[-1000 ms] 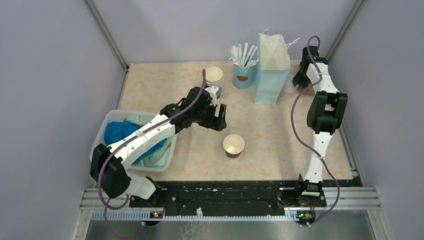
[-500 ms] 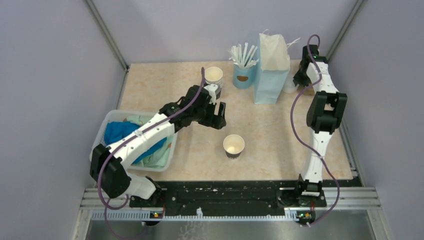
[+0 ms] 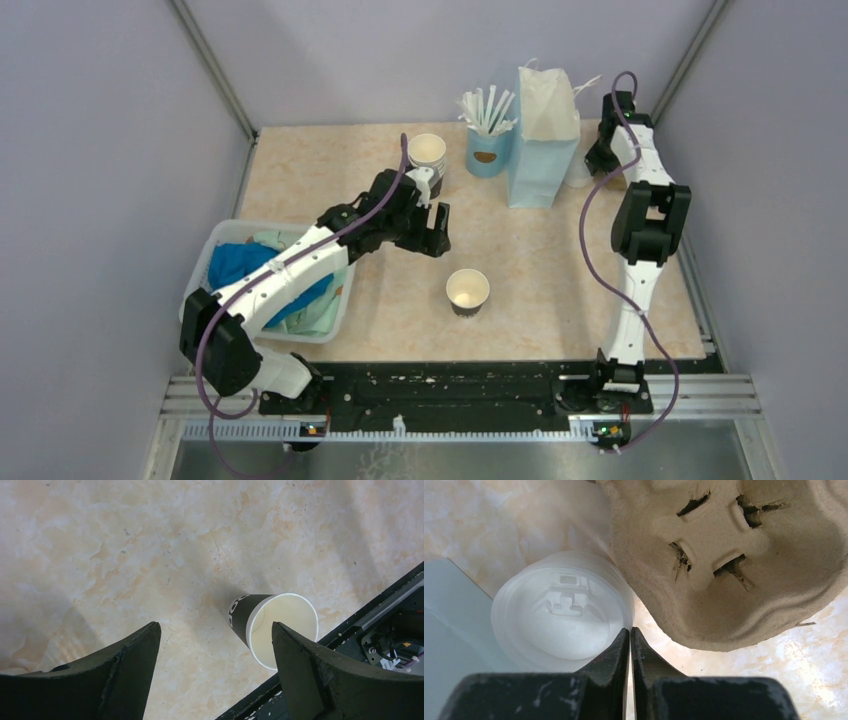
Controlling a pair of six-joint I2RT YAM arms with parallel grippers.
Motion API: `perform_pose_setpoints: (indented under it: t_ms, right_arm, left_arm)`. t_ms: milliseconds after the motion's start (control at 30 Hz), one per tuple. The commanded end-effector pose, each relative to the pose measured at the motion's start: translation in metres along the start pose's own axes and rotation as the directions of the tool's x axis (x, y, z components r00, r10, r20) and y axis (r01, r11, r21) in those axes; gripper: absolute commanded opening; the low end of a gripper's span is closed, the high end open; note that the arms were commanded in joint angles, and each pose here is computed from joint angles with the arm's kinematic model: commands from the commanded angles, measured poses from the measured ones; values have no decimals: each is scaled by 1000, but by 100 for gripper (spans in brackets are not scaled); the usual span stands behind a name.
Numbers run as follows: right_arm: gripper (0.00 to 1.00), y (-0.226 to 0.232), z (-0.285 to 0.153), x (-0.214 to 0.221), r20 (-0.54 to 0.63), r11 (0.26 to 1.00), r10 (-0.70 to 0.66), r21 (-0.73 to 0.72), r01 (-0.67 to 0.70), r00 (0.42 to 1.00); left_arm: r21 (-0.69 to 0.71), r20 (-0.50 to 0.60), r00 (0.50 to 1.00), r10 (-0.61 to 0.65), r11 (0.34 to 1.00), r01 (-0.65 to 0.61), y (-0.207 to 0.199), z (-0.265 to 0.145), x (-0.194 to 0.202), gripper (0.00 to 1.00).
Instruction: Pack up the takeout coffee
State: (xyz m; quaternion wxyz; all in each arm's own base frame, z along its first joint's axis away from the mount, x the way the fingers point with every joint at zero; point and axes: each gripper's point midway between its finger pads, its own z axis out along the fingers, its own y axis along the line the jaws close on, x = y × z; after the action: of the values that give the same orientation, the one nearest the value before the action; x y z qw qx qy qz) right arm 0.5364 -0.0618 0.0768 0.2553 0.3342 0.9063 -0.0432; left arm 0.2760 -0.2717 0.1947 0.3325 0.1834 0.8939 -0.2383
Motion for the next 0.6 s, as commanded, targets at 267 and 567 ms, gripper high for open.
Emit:
perform_pose_setpoints:
  t_ms: [267,567]
  right_arm:
    - [0,11,-35,-27,84,1000,-10,-17,11,996]
    - [0,7,-34,-27,106,994,-103,58,97,989]
  left_arm:
    - [32,47,998,32,999,-33,-4,-9,-18,88]
    - [30,43,999,31,999,-32,-1,-11,-20,88]
